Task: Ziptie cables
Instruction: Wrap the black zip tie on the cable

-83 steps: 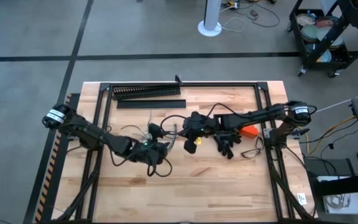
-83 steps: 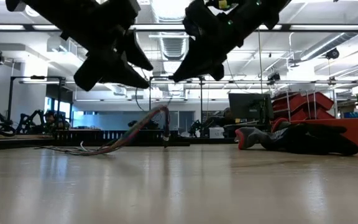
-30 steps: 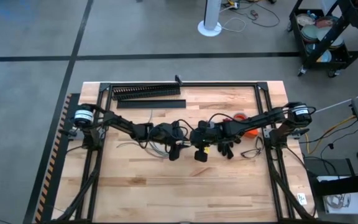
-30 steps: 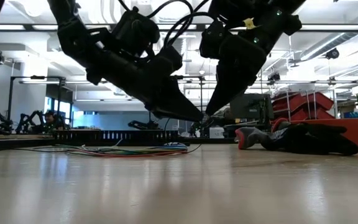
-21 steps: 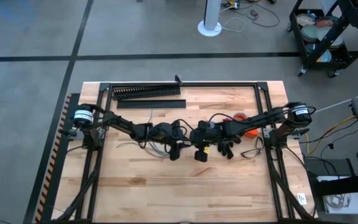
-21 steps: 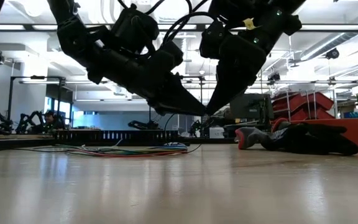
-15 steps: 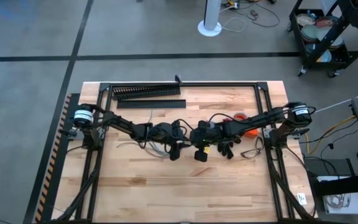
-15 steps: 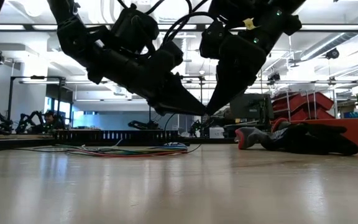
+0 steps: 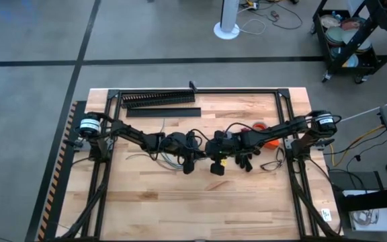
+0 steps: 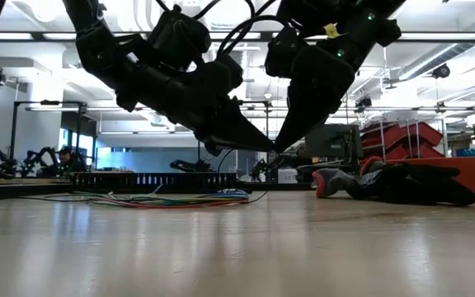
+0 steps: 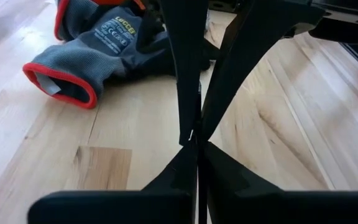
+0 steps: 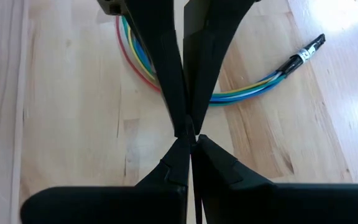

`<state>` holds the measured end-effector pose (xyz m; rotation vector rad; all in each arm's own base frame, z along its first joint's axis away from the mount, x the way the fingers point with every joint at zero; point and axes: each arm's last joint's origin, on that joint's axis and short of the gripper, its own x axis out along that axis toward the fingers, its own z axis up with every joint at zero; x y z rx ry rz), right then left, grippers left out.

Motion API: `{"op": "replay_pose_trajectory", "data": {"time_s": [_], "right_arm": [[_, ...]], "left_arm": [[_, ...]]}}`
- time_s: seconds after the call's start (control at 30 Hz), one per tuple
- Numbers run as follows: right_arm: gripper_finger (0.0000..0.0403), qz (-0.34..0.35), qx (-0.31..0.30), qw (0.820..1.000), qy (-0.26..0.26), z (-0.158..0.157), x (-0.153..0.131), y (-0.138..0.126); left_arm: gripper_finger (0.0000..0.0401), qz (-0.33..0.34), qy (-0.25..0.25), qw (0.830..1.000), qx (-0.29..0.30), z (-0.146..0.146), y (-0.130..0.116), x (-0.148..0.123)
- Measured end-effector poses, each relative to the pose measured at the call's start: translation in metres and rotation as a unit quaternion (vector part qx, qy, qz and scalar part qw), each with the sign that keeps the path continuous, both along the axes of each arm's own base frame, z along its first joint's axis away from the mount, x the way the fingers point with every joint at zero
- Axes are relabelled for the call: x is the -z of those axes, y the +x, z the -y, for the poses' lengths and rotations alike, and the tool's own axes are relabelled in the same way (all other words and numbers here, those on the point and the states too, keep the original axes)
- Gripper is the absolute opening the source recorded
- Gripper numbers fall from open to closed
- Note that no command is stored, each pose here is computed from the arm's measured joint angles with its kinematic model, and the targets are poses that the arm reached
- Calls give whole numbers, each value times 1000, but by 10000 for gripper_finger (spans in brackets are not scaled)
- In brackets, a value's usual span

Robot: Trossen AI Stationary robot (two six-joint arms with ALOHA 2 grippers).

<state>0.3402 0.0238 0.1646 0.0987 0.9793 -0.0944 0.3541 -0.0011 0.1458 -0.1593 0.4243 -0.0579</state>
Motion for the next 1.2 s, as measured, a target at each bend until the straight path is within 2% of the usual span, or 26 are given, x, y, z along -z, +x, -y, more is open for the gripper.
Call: {"op": "replay_pose_trajectory", "data": {"time_s": [0.27,0.6,0.8,0.87,0.97,1.13,1.2], "right_arm": [[13,0,-2,1000,-1,0,0,0],[106,-29,-4,1000,-5,0,1,-6],[141,-54,-6,999,2,-11,-12,-21],[147,-51,-4,999,3,-17,-14,-28],[151,-50,10,998,-22,-26,-11,-41],[146,-50,63,994,-73,-39,6,-66],[142,-24,68,995,-67,-46,13,-71]], "left_arm": [[1,-1,8,1000,4,0,0,0],[1,-12,20,1000,10,0,-1,2],[0,-11,21,1000,10,0,-1,2],[0,-11,21,1000,10,0,-1,2],[0,-11,22,1000,11,0,-1,2],[0,-12,22,1000,12,0,-1,2],[0,-12,21,1000,11,0,-1,2]]}}
